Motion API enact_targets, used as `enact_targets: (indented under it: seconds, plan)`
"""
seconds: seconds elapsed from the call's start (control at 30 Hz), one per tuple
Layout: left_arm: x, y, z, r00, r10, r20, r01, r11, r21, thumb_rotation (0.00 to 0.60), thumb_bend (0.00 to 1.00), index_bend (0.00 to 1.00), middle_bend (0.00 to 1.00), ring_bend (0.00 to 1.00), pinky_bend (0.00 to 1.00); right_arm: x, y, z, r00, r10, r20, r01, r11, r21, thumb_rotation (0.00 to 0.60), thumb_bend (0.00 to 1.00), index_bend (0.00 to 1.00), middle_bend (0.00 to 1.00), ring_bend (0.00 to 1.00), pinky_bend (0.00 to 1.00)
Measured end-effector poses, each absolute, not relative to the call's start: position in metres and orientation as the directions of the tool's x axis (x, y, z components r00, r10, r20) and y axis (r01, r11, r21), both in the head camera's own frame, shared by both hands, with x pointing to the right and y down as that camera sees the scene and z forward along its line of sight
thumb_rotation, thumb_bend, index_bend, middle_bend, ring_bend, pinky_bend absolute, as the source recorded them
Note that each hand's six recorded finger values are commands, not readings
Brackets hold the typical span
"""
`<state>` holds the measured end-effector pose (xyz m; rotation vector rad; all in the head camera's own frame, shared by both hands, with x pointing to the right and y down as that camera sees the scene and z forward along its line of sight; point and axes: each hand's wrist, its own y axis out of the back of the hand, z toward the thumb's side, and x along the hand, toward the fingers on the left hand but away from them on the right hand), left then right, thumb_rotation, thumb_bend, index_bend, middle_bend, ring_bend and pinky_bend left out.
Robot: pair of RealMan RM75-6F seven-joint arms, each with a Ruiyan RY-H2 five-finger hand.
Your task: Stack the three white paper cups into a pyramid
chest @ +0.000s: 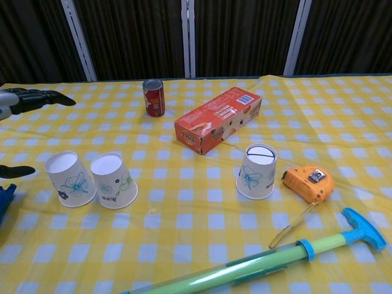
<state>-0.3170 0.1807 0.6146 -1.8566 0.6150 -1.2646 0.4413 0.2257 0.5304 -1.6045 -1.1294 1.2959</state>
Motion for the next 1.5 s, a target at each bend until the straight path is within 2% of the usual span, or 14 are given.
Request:
enact_targets:
  seconds: [0.27,0.5,0.73,0.93,1.17,1.5]
  plan:
    - [-0.365,0.198,0.592,0.260,-0.846,0.465,-0.053,-0.494,-0.868,0.600,0.27,0.00,0.00,0.00,0.00,0.440,0.225,0.539,0.089,0.940,-0.329,0.144,-0.338,-0.930,0.600,0.14,0.00,0.00,0.00,0.00]
    - [-0.393,0.207,0.592,0.203,-0.854,0.480,-0.068,-0.501,-0.863,0.600,0.27,0.00,0.00,0.00,0.00,0.437,0.226,0.546,0.095,0.933,-0.347,0.122,-0.356,-0.926,0.600,0.14,0.03,0.00,0.00,0.00]
    - [-0.402,0.203,0.579,0.187,-0.877,0.443,-0.091,-0.464,-0.881,0.600,0.27,0.00,0.00,0.00,0.00,0.424,0.223,0.553,0.123,0.922,-0.367,0.135,-0.382,-0.914,0.600,0.14,0.06,0.00,0.00,0.00]
    - [-0.405,0.202,0.571,0.182,-0.886,0.426,-0.104,-0.448,-0.888,0.600,0.27,0.00,0.00,0.00,0.00,0.391,0.208,0.560,0.198,0.894,-0.402,0.159,-0.433,-0.887,0.600,0.14,0.09,0.00,0.00,0.00]
    - [-0.408,0.200,0.569,0.177,-0.891,0.418,-0.110,-0.440,-0.891,0.600,0.27,0.00,0.00,0.00,0.00,0.329,0.185,0.574,0.305,0.824,-0.478,0.122,-0.531,-0.838,0.600,0.14,0.11,0.00,0.00,0.00]
    - [-0.414,0.198,0.568,0.164,-0.893,0.418,-0.127,-0.440,-0.889,0.600,0.27,0.00,0.00,0.00,0.00,0.268,0.170,0.607,0.366,0.723,-0.586,0.085,-0.653,-0.753,0.600,0.16,0.15,0.00,0.00,0.00]
